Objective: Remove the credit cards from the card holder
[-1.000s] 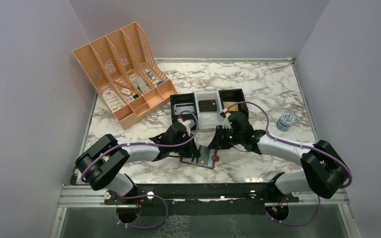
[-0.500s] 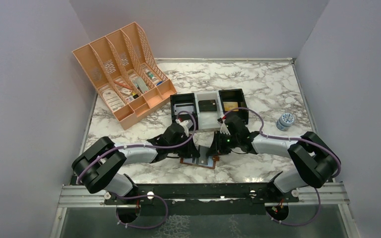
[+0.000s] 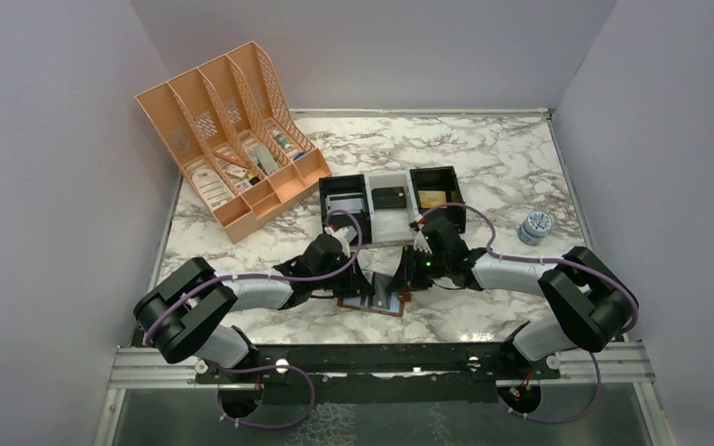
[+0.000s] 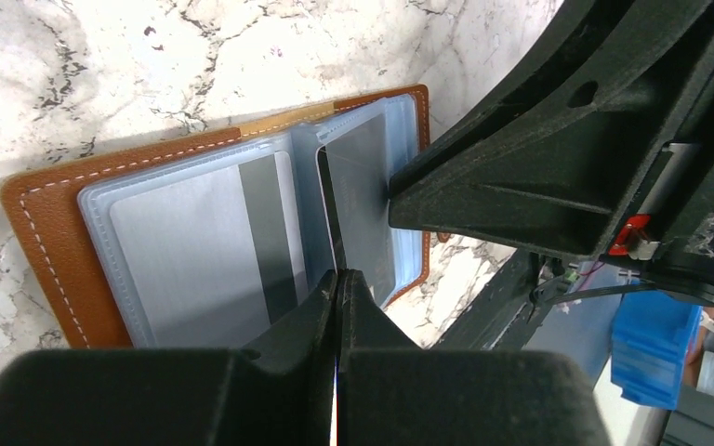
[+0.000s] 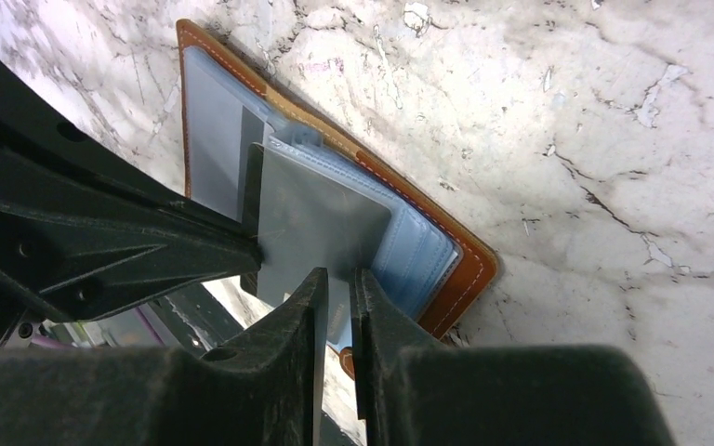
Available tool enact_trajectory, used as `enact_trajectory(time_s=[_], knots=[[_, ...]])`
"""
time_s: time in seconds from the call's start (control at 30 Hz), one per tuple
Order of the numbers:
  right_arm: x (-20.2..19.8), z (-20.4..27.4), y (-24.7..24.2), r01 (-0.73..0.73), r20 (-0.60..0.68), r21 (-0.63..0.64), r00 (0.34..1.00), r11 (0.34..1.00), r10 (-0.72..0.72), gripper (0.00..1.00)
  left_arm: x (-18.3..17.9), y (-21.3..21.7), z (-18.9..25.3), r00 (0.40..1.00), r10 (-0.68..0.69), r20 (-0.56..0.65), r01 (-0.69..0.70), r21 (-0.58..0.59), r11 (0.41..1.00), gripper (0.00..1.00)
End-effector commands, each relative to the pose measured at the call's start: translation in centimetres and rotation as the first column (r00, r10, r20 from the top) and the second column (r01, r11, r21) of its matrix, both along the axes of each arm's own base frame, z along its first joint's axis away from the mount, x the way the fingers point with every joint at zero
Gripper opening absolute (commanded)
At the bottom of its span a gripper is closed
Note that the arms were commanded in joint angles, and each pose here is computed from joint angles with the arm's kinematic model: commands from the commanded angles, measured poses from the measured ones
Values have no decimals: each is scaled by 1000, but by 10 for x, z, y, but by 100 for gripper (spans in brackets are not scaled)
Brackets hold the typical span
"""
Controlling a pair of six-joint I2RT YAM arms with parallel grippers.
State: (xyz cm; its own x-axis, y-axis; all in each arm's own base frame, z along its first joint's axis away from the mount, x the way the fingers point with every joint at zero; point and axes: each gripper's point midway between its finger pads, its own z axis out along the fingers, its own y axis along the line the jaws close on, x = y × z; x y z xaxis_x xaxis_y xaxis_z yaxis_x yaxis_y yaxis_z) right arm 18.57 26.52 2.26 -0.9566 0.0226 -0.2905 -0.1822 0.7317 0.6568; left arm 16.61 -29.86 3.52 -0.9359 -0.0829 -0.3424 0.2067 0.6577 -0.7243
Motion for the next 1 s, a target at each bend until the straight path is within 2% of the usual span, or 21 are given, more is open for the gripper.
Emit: enact_trajectory(time_s=[0.0,0.5,0.73,0.97], knots=[[-7,-33,-24,51,-25,-134,998,990,-55,16,3,-4,15,999,27,22,-25,-63,998,0],[-4,-33,-26,54,-14,-153,998,987,-56,15,5,12,10,996,75,40,-76,-1,997,0],[-4,-32,-25,50,-15,-144,998,988,-53,15,8,4,15,998,56,39,-55,-19,998,22],[-5,-33,-25,49,-19,-145,998,988,-52,15,8,-4,12,998,63,7,-63,-61,996,24]])
